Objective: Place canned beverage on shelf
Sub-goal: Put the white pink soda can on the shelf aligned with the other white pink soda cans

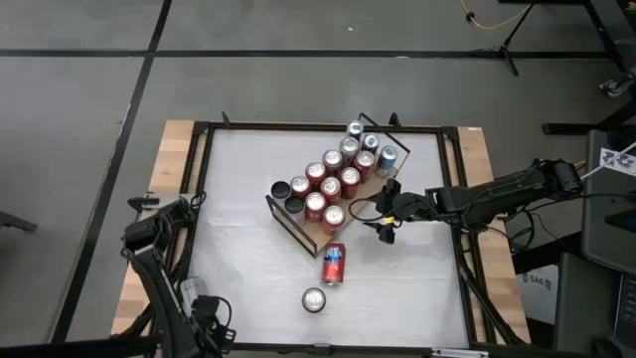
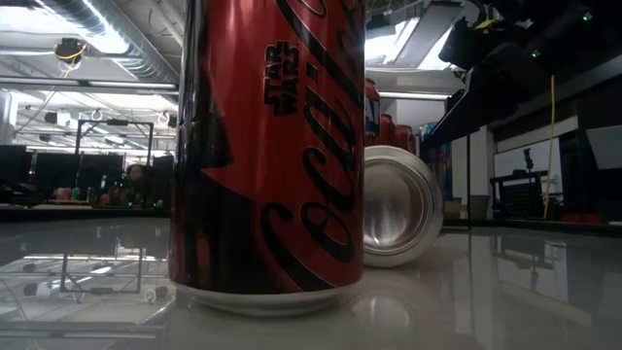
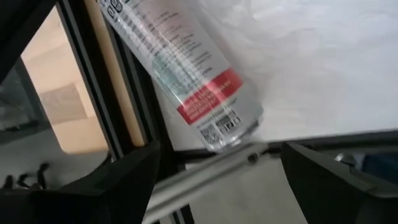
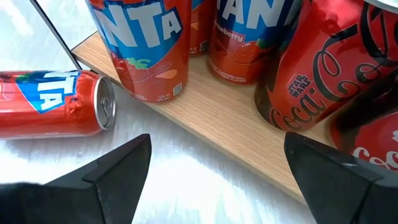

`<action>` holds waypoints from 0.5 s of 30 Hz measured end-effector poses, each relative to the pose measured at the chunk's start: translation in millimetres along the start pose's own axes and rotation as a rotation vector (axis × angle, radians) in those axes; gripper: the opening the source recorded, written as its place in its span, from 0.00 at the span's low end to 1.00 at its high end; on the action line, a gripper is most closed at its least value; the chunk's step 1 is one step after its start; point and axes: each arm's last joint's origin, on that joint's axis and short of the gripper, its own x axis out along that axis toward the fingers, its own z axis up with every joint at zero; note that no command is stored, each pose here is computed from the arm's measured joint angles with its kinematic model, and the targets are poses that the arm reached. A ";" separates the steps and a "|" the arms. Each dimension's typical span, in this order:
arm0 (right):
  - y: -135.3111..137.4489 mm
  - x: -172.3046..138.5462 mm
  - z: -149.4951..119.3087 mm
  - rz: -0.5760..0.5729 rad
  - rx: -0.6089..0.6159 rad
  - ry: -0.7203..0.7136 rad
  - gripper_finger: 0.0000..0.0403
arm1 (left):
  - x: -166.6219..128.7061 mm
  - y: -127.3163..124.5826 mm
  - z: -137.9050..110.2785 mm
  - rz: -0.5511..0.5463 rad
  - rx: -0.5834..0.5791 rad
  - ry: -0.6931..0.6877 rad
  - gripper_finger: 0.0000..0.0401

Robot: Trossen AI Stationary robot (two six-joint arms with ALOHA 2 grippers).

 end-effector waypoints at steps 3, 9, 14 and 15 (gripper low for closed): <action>0.0 0.0 0.0 0.000 0.000 0.000 0.89 | 9.4 -2.4 -4.0 0.026 0.016 -0.027 0.82; 0.0 0.0 0.1 0.000 0.000 0.000 0.89 | 16.9 -1.5 -6.6 0.058 0.022 -0.067 0.82; 0.0 0.0 0.1 0.000 0.000 0.000 0.89 | 24.5 2.9 -5.2 0.092 0.017 -0.108 0.82; 0.0 0.0 0.1 0.000 0.000 0.000 0.89 | 27.4 2.6 -4.6 0.096 0.016 -0.111 0.82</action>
